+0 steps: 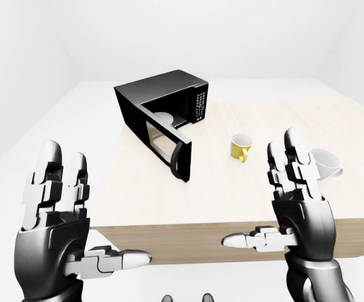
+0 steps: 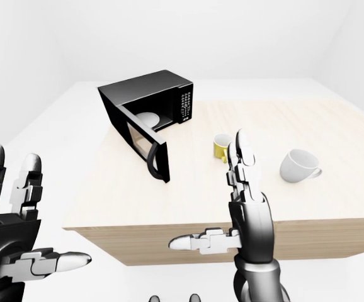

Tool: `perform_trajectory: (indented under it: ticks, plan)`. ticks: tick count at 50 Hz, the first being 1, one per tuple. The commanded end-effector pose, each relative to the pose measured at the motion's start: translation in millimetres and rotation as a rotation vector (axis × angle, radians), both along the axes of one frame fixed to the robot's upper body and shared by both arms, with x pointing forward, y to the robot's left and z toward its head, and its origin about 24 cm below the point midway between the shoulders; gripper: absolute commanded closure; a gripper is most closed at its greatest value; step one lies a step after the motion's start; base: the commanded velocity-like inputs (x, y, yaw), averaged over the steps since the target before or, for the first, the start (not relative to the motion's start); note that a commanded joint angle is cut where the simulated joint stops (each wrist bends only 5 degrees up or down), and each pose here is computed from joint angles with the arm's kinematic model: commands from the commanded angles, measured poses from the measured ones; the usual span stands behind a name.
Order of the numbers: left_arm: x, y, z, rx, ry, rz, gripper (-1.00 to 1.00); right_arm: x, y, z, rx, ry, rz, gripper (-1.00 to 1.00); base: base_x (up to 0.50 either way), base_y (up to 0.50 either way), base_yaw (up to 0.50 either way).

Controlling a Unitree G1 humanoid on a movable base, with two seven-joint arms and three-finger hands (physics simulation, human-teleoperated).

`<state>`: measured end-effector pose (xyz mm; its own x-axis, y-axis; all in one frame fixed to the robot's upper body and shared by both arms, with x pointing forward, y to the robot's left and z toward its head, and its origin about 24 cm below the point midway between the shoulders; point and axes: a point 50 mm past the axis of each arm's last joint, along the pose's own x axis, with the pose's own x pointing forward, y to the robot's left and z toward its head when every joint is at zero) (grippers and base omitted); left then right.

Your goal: Close the microwave.

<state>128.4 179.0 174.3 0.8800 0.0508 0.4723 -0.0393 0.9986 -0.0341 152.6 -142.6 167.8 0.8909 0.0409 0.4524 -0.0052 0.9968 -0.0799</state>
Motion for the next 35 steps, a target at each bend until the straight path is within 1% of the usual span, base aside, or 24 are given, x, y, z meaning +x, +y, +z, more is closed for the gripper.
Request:
perform_trajectory:
  ticks: [1,35]
  plan:
    - [1.3,0.0,0.2,0.003,-0.003,0.002,-1.00,1.3,1.1,-2.4,-0.003,0.011,0.003,-1.00,0.00,0.50,0.00]
    - [2.2,-1.3,-1.9,0.001,0.010,0.000,-1.00,1.1,0.8,-2.0,-0.004,0.009,0.005,-1.00,0.00,0.50,0.00]
